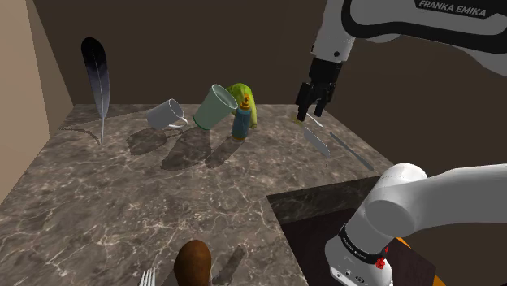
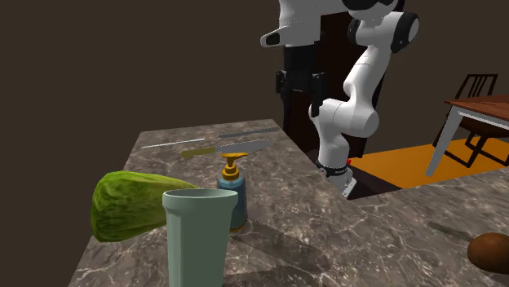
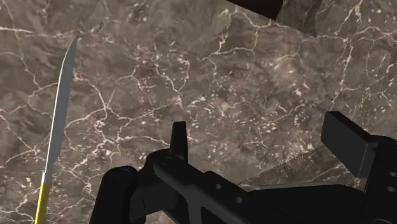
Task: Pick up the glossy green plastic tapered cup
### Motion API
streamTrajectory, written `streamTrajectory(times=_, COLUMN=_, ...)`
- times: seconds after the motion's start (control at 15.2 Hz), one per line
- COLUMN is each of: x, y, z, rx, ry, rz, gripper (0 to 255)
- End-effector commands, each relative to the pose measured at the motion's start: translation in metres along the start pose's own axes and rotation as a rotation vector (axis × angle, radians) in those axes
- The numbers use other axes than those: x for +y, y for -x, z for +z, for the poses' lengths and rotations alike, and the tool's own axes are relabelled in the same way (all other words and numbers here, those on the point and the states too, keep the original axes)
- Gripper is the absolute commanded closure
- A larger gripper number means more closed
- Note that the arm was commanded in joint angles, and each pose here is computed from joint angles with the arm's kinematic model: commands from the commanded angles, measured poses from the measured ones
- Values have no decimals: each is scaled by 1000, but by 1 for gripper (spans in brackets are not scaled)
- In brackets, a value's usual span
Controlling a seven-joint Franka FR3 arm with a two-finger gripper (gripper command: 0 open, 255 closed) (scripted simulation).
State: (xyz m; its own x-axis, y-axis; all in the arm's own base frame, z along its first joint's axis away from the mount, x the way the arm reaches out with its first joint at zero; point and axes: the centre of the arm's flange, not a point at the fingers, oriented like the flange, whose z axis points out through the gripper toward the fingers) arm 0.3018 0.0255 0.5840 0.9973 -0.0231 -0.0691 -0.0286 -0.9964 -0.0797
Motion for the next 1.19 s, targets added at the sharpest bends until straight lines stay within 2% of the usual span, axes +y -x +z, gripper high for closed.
streamTrajectory(times=0.0, x=0, y=0, z=0, rx=0, ry=0, rz=0, gripper=0)
streamTrajectory(times=1.12, x=-75, y=-180, z=14, rx=180, ry=-57, rz=81, gripper=0)
